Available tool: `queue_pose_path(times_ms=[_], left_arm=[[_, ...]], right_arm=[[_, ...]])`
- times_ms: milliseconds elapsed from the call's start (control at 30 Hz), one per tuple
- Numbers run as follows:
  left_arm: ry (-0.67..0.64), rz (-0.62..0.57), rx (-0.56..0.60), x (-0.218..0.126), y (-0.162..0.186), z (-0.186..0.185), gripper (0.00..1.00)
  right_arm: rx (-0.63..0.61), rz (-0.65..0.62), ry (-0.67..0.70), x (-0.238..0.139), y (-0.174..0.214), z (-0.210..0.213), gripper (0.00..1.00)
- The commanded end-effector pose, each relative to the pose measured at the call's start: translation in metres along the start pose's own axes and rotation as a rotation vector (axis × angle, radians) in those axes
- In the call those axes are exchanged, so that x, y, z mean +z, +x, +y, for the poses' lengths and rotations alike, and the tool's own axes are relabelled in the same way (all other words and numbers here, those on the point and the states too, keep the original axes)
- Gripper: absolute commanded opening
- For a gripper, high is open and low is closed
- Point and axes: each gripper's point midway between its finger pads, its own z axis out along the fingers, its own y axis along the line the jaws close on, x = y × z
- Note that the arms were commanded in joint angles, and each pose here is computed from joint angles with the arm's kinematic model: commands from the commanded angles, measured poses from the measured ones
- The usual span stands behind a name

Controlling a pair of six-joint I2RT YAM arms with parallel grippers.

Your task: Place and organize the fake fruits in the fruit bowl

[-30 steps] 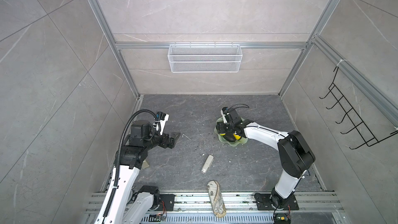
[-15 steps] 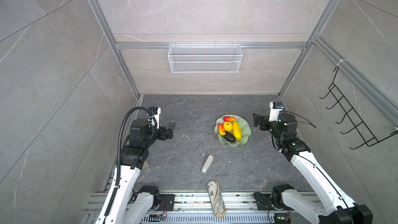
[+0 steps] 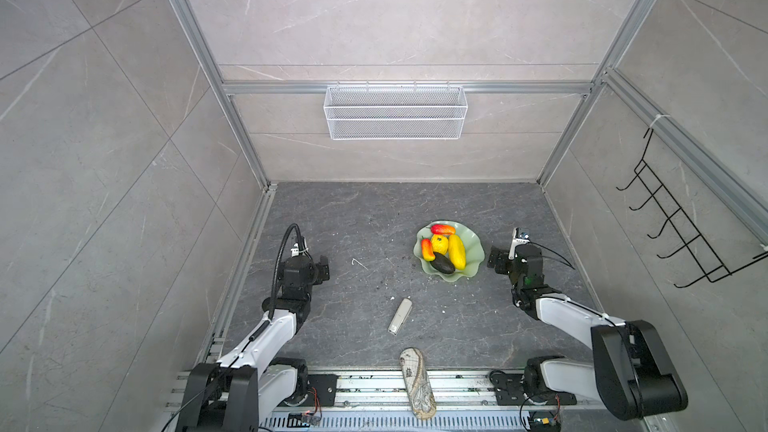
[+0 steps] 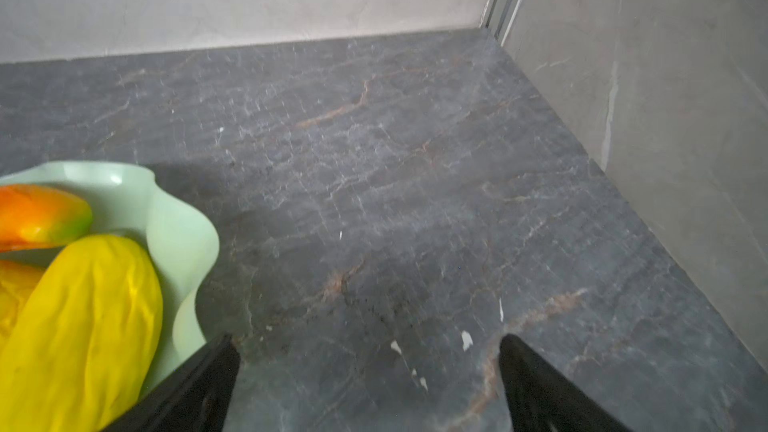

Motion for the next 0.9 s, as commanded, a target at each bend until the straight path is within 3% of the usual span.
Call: queue_pose_path(times_ms=[0,167,300,367,733,867], left_arm=[[-0.004,-0.190,-0.026,0.008,-0.049,0.008,1.00],[0.063,-0.115,0.002,0.033,-0.032,0.001,0.99],[0.078,-0.139,0.001,0.053,-0.008,-0.002,1.00],[0.086,-0.091,-0.014,0.054,-0.005,0.000,1.00],[0.097,-0.097,-0.033,0.056,-0.007,0.003,1.00],[0.096,-0.096,-0.035,0.056,-0.007,0.003,1.00]], right_arm=[[0.033,-0.143,0.035,0.006,-0.013,-0.010,1.00],[0.022,-0.106,-0.006,0.018,-0.005,-0.003,1.00],[0.016,-0.105,-0.038,0.020,-0.003,-0.001,1.00],[0.016,-0.100,-0.037,0.020,-0.002,-0.001,1.00],[0.011,-0.106,-0.040,0.019,-0.003,0.000,1.00],[-0.021,-0.099,-0.107,0.020,-0.001,0.012,1.00]])
